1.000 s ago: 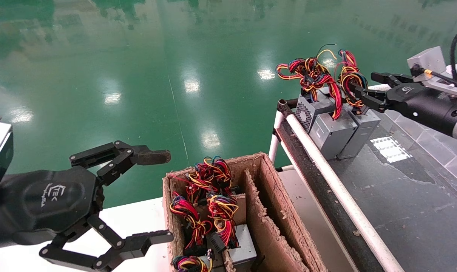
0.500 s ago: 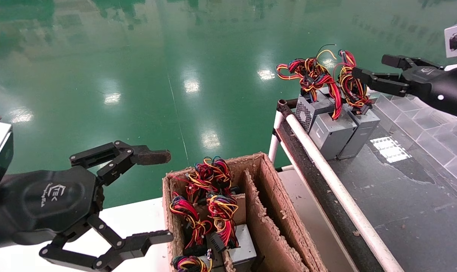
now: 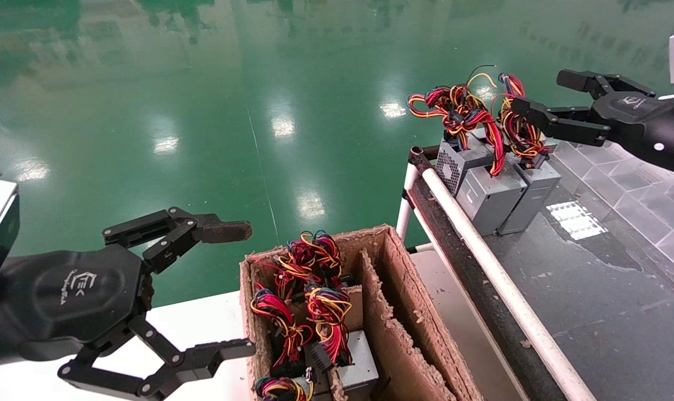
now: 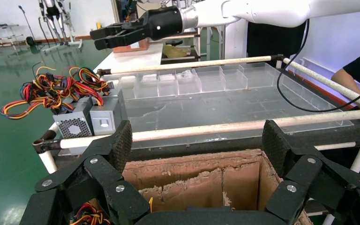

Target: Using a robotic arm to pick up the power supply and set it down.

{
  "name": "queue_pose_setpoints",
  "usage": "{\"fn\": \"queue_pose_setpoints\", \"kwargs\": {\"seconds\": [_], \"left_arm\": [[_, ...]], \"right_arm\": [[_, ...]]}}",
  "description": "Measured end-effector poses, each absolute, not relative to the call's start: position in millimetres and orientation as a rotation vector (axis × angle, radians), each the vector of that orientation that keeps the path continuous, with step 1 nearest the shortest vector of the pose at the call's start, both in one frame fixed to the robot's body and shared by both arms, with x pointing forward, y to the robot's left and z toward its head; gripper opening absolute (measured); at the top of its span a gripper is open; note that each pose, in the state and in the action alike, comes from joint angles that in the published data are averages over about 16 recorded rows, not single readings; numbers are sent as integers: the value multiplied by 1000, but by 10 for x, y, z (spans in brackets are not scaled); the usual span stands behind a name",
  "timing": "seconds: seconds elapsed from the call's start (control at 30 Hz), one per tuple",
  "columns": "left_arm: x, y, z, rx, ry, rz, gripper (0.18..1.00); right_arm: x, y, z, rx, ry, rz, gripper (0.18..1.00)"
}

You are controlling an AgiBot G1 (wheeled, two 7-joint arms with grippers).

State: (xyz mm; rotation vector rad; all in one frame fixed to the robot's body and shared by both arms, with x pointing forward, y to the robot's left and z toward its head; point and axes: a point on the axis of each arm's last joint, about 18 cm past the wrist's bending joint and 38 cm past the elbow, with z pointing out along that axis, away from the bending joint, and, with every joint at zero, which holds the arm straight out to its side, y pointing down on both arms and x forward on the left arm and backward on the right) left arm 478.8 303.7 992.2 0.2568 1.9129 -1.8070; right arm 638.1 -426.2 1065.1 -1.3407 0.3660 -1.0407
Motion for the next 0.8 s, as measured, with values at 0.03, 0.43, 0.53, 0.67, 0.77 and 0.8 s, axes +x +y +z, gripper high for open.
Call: {"fn": "queue_pose_setpoints", "kwargs": {"seconds": [0.03, 0.43, 0.53, 0.67, 0.77, 0.8], "left_arm": [[4788, 3037, 9922, 257, 1913, -1807, 1001], [4788, 3037, 9922, 257, 1913, -1807, 1001], [4788, 3037, 9922, 257, 1913, -1807, 1001], [4788, 3037, 9922, 257, 1913, -1807, 1001], [4788, 3037, 9922, 257, 1913, -1807, 1001], [4788, 3037, 9922, 257, 1913, -1807, 1001]], "right_arm": [[6359, -4246, 10647, -1343, 354, -1037, 988], [6050, -3998, 10563, -1385, 199, -967, 1001], [5960, -3922, 10529, -1399, 160, -943, 1001], [5880, -3854, 10497, -1412, 127, -921, 1001], [5830, -3812, 10476, -1421, 107, -907, 1001], [5814, -3798, 10469, -1424, 100, -902, 1001]]}}
